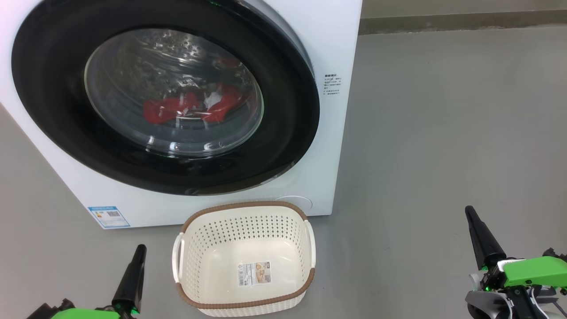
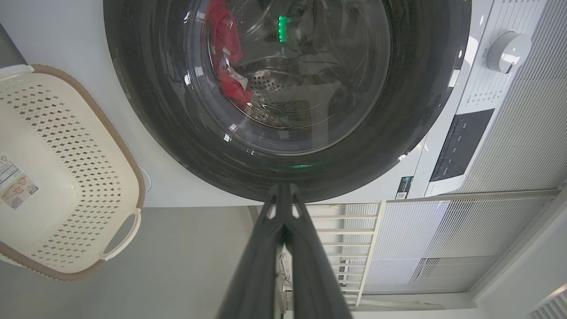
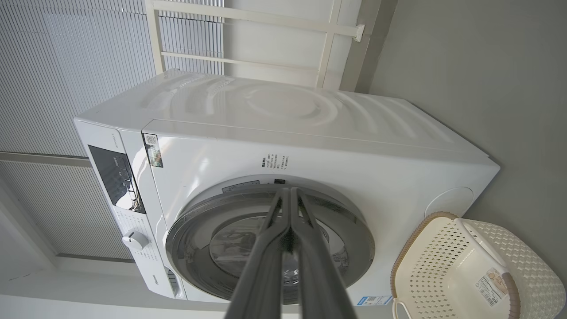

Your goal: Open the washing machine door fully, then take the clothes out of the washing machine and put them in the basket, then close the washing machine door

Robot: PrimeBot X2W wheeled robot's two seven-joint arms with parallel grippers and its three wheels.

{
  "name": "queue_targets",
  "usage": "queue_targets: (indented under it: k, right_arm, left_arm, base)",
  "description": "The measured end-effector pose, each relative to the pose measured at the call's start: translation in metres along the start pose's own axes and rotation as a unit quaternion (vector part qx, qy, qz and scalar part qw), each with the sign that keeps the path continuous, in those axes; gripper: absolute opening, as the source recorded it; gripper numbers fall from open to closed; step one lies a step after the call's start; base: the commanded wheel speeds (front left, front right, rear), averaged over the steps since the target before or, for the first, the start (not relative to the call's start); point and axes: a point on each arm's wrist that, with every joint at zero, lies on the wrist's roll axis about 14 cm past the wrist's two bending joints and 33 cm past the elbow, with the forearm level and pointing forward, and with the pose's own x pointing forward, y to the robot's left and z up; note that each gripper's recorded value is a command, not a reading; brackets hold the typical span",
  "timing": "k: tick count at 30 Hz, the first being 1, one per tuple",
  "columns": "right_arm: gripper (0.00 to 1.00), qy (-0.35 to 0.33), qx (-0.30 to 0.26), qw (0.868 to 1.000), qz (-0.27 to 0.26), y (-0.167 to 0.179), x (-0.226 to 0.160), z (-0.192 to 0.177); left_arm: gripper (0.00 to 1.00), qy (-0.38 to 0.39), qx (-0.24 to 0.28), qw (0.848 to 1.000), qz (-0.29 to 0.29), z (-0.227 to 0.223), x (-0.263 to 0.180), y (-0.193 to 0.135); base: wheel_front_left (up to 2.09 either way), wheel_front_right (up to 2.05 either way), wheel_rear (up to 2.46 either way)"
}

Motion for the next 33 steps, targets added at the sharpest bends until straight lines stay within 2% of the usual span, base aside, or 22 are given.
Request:
queue_targets:
  k: [16,17,24,33]
  right_arm:
    - [0.0,0.0,0.0,1.0,0.0,0.0,0.0,0.0]
    - [1.0,0.0,0.0,1.0,0.0,0.0,0.0,0.0]
    - [1.0,0.003,0.013,0.998,-0.065,-0.044,-0.019,-0.008]
    - [1.0,0.004,0.0,0.998,-0.061,-0.041,-0.018,-0.012]
  left_arm:
    - [0.0,0.0,0.0,1.0,0.0,0.0,0.0,0.0]
    - [1.0,0.0,0.0,1.0,0.0,0.0,0.0,0.0]
    - [1.0,0.003,-0.009,0.998,0.057,-0.006,-0.017,0.039]
    - [1.0,-0.004,0.006,0.999,0.049,-0.005,-0.015,0.033]
  base:
    - [0.0,0.0,0.0]
    - [0.0,0.0,0.0]
    - [0.0,0.0,0.0]
    - [0.0,0.0,0.0]
